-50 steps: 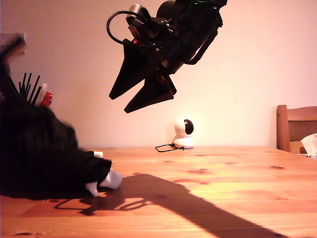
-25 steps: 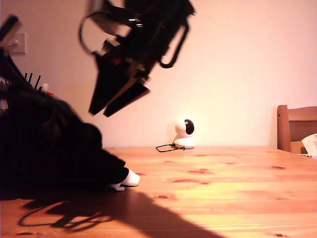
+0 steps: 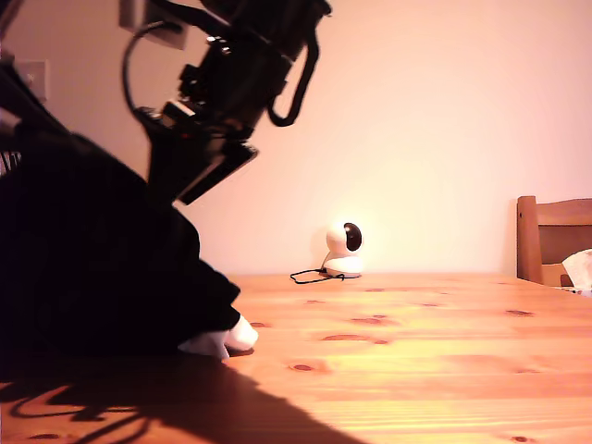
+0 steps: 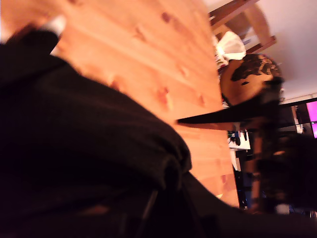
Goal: Fold the shorts in front of you. After folding it, place it to the right side.
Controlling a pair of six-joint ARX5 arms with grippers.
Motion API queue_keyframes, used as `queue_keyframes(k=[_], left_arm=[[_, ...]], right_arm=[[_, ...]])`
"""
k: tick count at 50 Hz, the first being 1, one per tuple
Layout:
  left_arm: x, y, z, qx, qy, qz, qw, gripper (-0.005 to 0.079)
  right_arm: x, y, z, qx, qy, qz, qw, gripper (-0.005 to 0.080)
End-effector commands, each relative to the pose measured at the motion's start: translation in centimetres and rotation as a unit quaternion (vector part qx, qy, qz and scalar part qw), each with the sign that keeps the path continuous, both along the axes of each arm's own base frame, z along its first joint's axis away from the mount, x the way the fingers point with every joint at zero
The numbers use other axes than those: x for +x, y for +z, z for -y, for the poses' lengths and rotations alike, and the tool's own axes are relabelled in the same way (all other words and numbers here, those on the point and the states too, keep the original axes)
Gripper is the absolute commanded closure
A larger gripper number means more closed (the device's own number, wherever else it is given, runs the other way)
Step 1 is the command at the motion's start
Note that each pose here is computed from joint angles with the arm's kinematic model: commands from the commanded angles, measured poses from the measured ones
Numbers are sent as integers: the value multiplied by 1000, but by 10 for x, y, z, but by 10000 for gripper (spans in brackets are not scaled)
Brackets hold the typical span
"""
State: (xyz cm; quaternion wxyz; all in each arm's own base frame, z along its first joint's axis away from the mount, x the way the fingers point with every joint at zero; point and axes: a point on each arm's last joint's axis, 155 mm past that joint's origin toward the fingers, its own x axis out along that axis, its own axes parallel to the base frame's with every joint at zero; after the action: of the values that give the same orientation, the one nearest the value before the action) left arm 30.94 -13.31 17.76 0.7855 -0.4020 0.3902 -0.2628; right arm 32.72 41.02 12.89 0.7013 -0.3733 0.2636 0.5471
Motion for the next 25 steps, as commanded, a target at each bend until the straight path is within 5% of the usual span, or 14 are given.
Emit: queue_keyframes(k=[1, 17, 20, 25], left_arm=[[3, 24, 0, -2, -3, 38, 999, 762], [1, 29, -2, -9, -7, 39, 999, 762], [0, 28, -1, -8, -10, 39, 999, 762], [-3, 24, -1, -5, -13, 31, 999, 762]], right_arm=[[-5, -31, -4, -23, 6, -20, 1000, 126], [-18, -77, -1, -62, 13, -67, 996, 161], [-18, -78, -1, -63, 13, -68, 996, 294], [-18, -77, -2, -60, 12, -68, 996, 715]])
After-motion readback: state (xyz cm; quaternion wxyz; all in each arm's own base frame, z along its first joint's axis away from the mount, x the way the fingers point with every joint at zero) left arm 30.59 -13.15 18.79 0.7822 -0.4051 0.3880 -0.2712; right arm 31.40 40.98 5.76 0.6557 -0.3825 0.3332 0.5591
